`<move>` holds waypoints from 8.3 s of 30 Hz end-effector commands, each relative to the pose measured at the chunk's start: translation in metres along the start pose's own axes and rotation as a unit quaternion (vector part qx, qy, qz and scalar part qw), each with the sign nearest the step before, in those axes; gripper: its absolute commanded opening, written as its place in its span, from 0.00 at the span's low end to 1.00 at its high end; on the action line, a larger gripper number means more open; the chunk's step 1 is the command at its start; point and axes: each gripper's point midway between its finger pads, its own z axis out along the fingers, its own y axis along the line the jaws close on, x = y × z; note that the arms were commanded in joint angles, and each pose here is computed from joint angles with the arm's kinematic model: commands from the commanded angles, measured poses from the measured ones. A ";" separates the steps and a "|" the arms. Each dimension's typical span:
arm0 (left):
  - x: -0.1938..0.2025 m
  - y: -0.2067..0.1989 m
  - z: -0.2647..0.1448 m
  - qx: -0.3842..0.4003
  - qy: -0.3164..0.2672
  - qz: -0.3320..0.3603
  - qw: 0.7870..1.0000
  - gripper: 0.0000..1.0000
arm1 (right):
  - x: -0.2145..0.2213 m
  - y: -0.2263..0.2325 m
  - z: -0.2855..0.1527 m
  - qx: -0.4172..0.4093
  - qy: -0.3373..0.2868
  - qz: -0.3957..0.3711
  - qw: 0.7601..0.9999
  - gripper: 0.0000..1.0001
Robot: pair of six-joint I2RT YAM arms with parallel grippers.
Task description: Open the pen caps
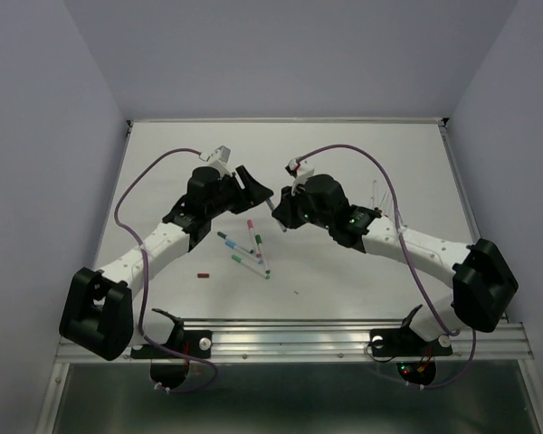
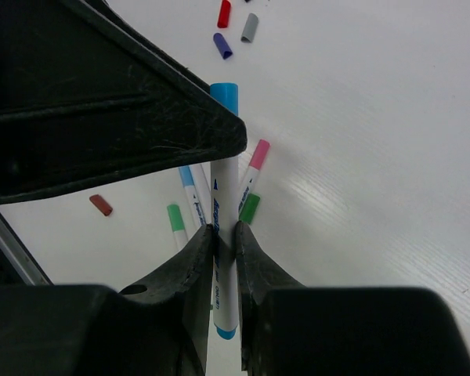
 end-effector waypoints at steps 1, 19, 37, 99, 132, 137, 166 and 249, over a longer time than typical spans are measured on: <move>-0.021 -0.032 0.003 0.047 -0.031 0.012 0.998 0.61 | -0.023 0.010 -0.010 -0.025 -0.037 -0.008 0.999 0.01; -0.025 -0.032 0.006 0.037 -0.047 0.010 0.998 0.00 | 0.007 0.030 -0.013 -0.097 0.013 -0.024 0.995 0.01; -0.131 0.000 0.003 -0.099 -0.221 -0.020 0.970 0.00 | 0.177 0.093 -0.095 -0.300 0.225 0.026 0.927 0.01; -0.100 0.116 0.001 -0.264 -0.163 -0.050 0.949 0.00 | 0.091 -0.046 -0.042 0.042 0.055 0.093 0.993 0.01; -0.024 0.243 -0.009 -0.434 -0.058 -0.076 0.896 0.34 | 0.089 -0.275 -0.053 0.491 0.082 0.090 0.862 0.39; -0.027 0.237 -0.010 -0.429 -0.056 -0.074 0.898 0.45 | 0.085 -0.271 -0.051 0.483 0.087 0.091 0.867 0.58; -0.071 0.123 -0.076 -0.293 -0.128 -0.031 0.947 0.99 | 0.101 -0.013 0.039 0.105 0.150 -0.078 0.980 1.00; -0.012 -0.053 -0.029 0.116 -0.025 0.015 0.993 0.00 | -0.030 0.050 -0.027 -0.081 -0.061 -0.007 0.995 0.02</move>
